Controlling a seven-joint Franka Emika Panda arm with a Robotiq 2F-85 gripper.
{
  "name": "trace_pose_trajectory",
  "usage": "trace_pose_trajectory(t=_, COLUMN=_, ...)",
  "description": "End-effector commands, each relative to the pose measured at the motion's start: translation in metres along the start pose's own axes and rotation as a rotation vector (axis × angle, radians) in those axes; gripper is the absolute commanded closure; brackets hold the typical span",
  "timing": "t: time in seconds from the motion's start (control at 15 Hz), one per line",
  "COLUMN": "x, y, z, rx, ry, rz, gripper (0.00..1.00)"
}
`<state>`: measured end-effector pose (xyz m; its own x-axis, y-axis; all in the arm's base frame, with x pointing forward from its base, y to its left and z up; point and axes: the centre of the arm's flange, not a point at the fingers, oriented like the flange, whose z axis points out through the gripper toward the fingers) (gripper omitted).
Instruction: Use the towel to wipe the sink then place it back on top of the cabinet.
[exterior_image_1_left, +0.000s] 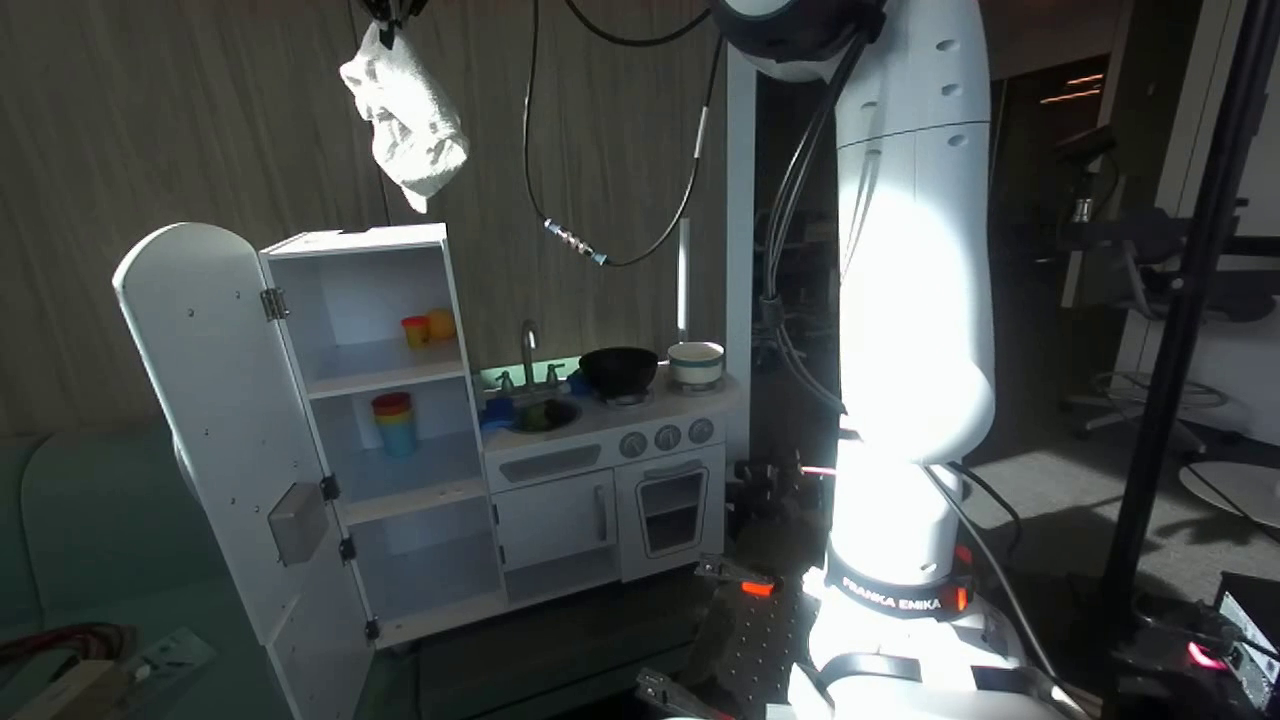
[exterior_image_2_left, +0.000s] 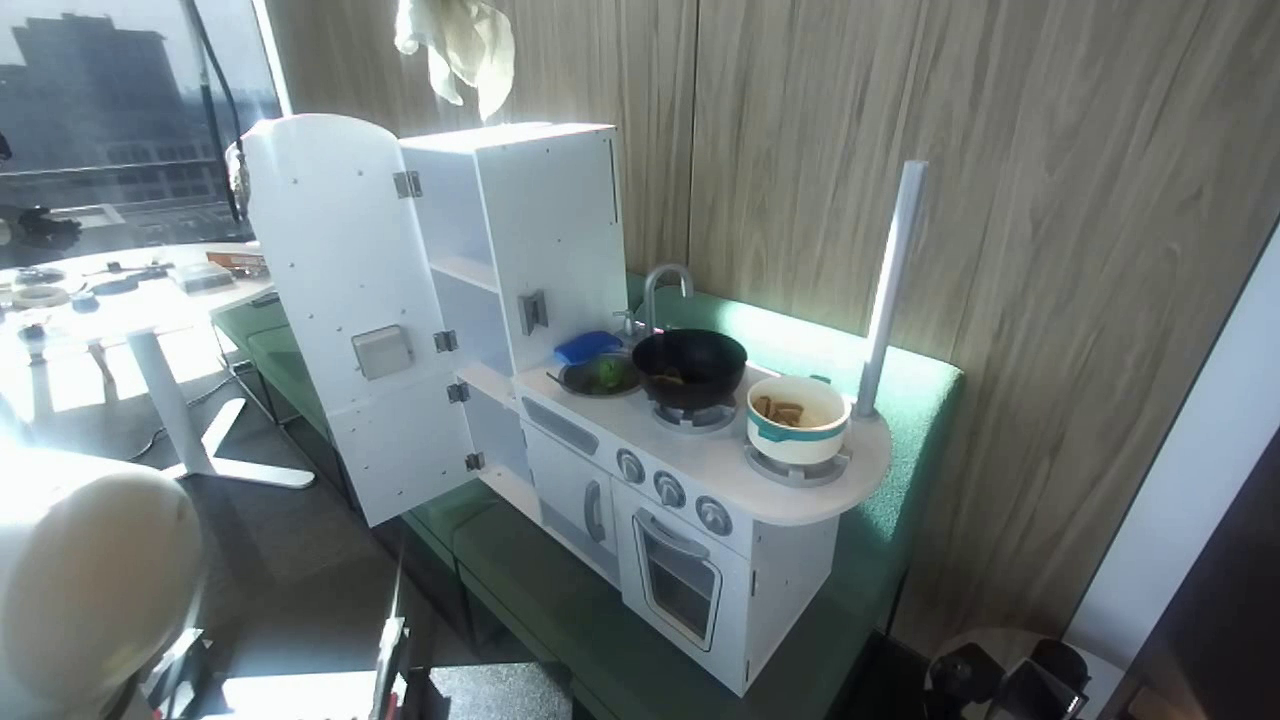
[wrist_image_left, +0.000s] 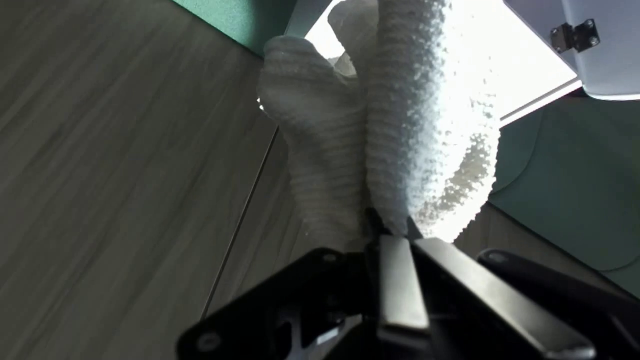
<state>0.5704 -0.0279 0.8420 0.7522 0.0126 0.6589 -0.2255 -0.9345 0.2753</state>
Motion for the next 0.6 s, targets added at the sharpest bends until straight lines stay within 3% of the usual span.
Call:
trace_pose_trajectory(t=0.0, x=-0.070, y=0.010, z=-0.037, rx=-0.036, ry=0.001, rz=0.050, gripper=0.98)
trace_pose_trajectory(t=0.33, x=-0.131, y=0.032, z=-0.014, rx=0.025, ry=-0.086, rz=0.131, gripper=0.98)
trace_pose_trajectory(t=0.53, x=-0.165, y=0.040, z=0.024, rx=0.120, ry=-0.161, rz=0.176, gripper=0.98)
